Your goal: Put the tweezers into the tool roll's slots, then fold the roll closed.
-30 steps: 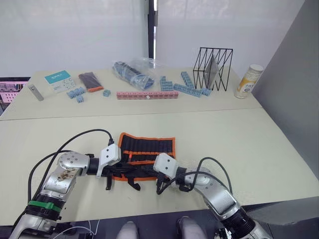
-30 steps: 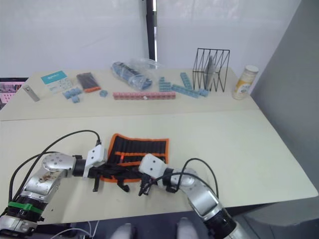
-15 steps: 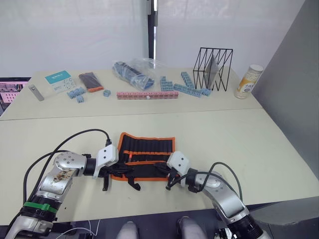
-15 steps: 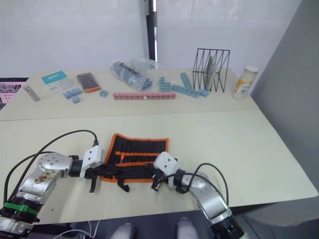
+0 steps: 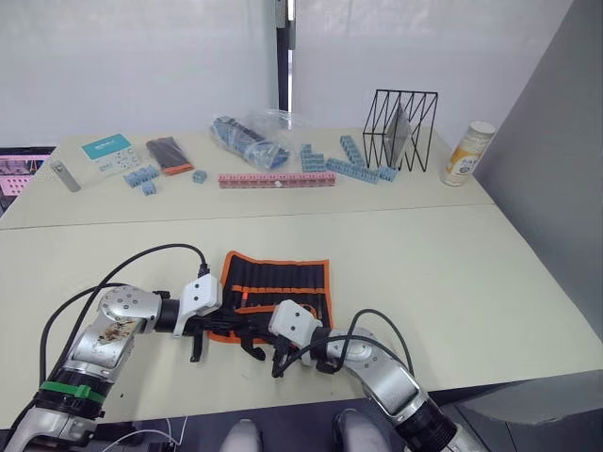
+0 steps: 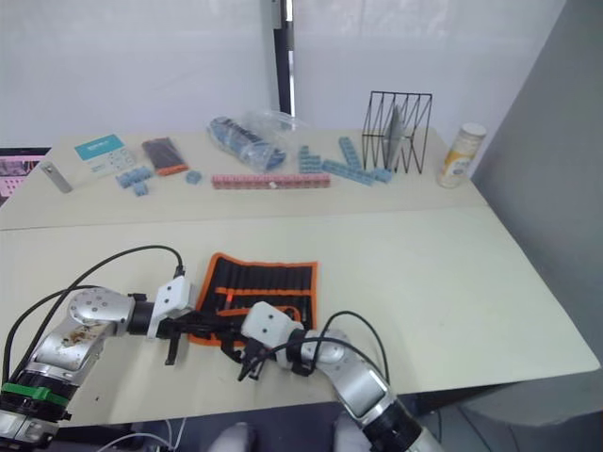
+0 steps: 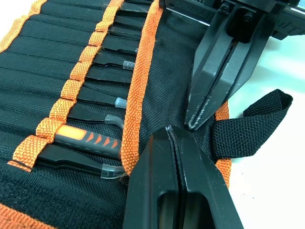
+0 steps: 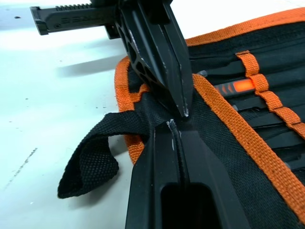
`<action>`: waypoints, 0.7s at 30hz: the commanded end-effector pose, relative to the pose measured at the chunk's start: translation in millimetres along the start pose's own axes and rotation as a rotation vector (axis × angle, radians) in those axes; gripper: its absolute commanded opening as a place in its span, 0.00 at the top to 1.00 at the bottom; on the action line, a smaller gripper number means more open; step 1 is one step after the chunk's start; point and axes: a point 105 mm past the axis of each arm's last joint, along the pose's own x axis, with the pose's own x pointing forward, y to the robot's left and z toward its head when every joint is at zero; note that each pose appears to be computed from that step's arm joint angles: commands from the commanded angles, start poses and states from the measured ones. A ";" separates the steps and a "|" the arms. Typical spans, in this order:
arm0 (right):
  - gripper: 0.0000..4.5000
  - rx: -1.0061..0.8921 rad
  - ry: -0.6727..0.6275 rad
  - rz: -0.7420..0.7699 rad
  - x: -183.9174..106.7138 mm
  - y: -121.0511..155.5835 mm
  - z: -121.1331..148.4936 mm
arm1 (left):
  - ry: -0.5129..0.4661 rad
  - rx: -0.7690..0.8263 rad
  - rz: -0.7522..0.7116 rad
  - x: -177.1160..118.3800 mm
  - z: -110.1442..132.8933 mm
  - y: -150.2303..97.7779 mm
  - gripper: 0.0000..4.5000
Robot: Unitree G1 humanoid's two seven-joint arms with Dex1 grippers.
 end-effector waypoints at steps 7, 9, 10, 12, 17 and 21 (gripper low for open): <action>0.99 0.062 0.118 -0.096 -58.3 -20.4 -25.5 | 0.018 0.038 0.013 -4.6 -0.4 4.1 1.00; 0.99 0.062 0.133 -0.117 -68.8 -25.7 -28.1 | 0.009 0.040 0.015 -3.8 0.7 4.0 1.00; 0.99 0.063 0.138 -0.121 -72.8 -27.3 -28.8 | 0.006 0.041 0.016 -3.6 1.2 4.1 1.00; 0.99 0.062 0.142 -0.121 -76.8 -27.9 -28.8 | -0.003 0.043 0.018 -3.3 2.6 4.5 1.00; 0.99 0.070 0.024 -0.091 -74.8 -20.2 -1.2 | -0.057 0.066 0.028 -5.7 11.4 5.9 1.00; 0.99 0.065 -0.041 -0.144 -83.8 -27.0 20.8 | -0.129 0.080 0.048 -16.5 25.3 3.1 1.00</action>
